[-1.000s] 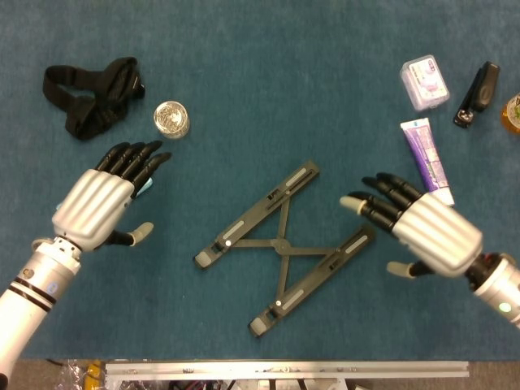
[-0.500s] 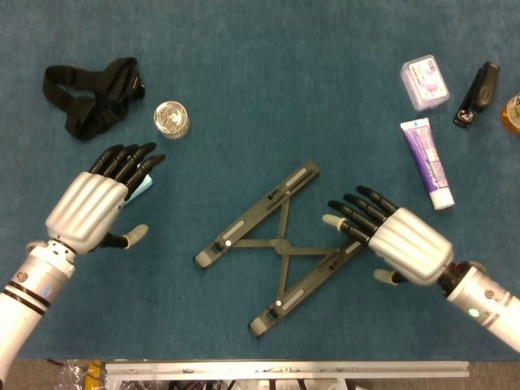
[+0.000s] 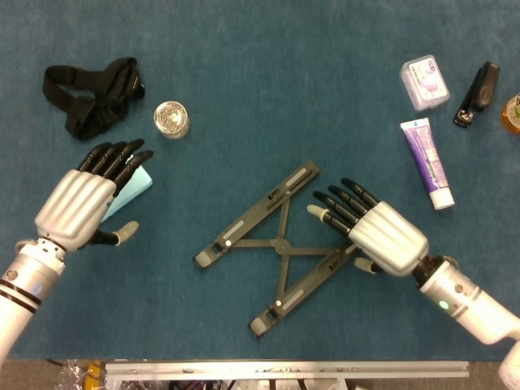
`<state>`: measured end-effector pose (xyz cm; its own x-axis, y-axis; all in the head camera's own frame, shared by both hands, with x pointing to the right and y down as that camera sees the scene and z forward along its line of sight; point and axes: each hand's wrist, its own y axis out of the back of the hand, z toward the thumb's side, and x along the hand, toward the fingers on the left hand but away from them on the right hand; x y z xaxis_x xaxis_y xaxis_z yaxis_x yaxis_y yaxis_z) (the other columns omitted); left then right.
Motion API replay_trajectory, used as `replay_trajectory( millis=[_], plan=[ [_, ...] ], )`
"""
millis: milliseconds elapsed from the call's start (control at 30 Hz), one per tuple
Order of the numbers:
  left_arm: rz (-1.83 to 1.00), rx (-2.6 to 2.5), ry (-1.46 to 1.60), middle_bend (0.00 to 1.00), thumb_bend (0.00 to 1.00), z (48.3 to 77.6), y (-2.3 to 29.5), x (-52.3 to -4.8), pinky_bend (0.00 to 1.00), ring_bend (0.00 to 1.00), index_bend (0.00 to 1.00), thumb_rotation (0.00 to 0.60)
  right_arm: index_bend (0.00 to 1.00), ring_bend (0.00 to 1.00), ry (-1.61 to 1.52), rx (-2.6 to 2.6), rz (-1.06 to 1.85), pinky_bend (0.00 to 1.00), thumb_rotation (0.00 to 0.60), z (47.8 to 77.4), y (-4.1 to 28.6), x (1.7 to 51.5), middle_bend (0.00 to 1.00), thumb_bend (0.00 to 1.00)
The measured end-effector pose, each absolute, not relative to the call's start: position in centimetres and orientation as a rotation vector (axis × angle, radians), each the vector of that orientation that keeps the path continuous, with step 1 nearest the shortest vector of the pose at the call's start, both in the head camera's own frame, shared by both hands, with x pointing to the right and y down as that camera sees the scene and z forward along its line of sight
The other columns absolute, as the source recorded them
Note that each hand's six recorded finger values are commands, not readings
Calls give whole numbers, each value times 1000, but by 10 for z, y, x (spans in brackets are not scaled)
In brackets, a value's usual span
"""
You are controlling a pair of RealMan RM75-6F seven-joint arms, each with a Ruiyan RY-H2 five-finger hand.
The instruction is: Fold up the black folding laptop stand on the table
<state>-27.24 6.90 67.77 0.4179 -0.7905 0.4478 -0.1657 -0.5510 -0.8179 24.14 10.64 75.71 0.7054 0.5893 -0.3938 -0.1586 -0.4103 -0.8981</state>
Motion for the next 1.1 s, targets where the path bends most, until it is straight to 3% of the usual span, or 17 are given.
replay_trajectory(
  millis=[833,1100],
  plan=[
    [-1174,-1946,671,0,257,696,53,-270,33,0,0,600,0,0,-469,-1737,909,36,600,782,50,195,33,0],
    [-1114,-1918,479,0,257,710,42,-247,33,0,0,600,0,0,-485,-1756,878,36,600,767,50,194,33,0]
  ],
)
